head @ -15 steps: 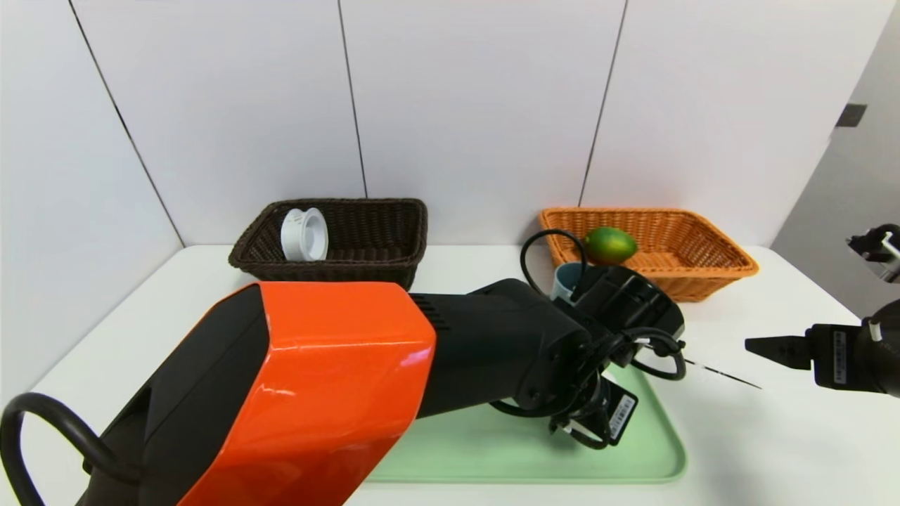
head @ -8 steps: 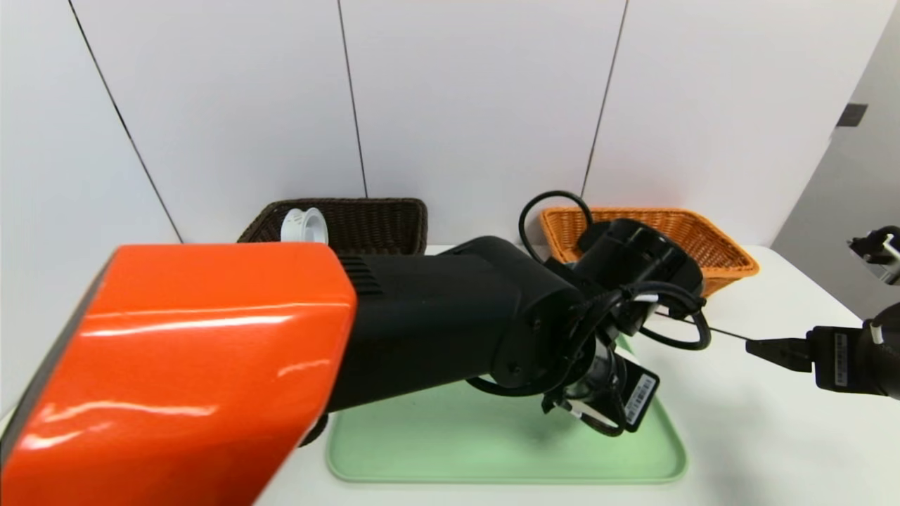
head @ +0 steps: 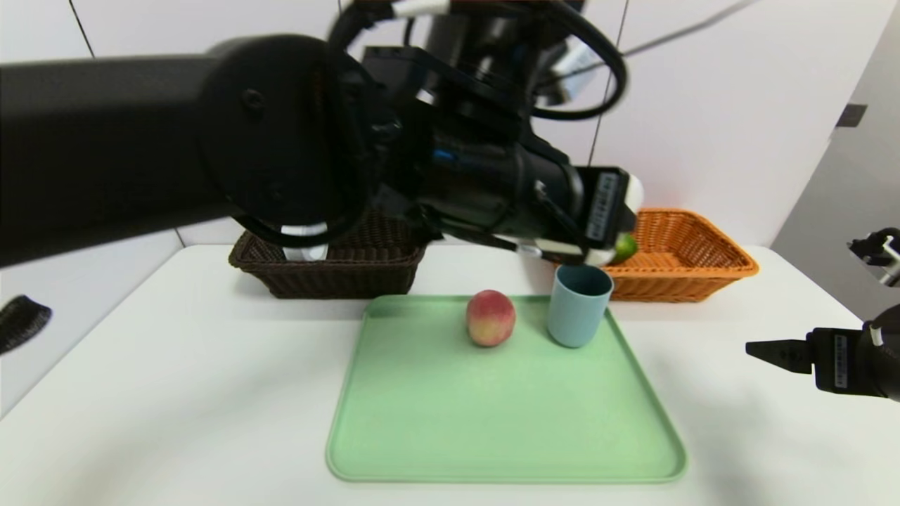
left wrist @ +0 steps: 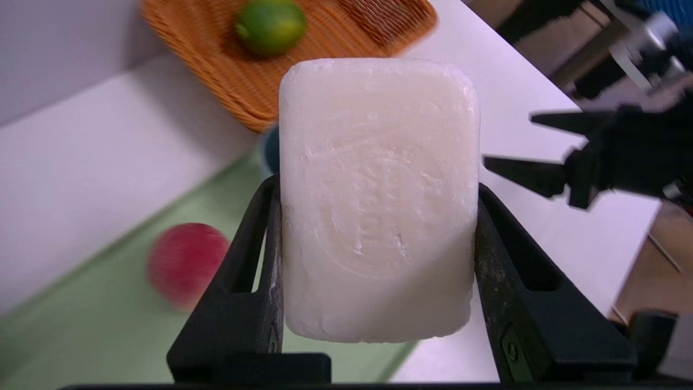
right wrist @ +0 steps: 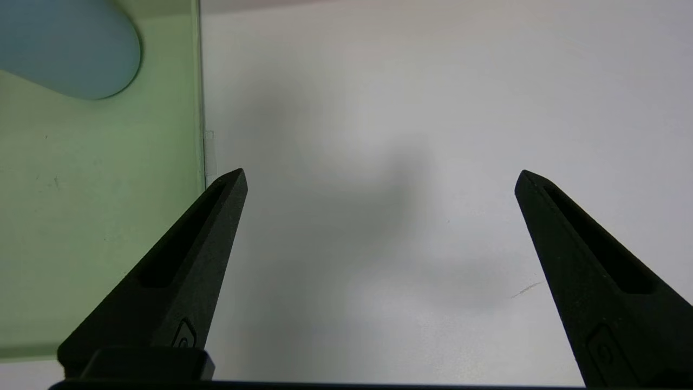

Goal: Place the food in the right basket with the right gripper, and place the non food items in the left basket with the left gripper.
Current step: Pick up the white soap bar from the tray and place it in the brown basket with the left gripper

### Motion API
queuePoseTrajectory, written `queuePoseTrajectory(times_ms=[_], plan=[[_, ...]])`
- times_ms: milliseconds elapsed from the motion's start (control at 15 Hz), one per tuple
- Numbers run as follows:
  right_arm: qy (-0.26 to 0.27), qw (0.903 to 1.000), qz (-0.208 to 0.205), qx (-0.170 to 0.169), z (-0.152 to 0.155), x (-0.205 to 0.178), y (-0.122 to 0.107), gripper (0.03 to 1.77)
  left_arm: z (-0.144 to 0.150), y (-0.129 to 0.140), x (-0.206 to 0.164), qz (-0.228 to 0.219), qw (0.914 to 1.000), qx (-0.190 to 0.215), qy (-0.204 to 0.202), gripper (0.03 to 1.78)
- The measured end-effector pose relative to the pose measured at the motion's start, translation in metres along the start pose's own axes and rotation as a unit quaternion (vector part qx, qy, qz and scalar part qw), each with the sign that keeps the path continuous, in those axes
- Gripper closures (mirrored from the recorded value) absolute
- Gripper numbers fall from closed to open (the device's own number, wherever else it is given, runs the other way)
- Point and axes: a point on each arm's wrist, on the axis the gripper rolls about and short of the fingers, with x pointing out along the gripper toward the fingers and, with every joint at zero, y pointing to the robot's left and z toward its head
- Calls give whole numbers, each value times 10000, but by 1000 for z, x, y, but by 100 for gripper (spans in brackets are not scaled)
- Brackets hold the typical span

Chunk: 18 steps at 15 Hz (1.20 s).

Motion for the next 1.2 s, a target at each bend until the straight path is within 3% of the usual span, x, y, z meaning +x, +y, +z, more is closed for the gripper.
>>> queuePoseTrajectory(times_ms=[200, 400, 733, 1200], plan=[[31, 9998, 144, -100, -1, 0, 7, 9, 25, 58, -28, 765, 9957, -250, -461, 83], [26, 9996, 223, -165, -2, 1, 11, 9, 34, 116, -44, 1526, 9849, -509, -647, 83], [74, 9996, 234, -169, -5, 2, 11, 9, 9, 192, -17, 2331, 9658, -1112, -235, 83], [143, 9995, 220, -166, -8, 5, 11, 9, -31, 259, 18, 2839, 9479, -1422, 272, 83]])
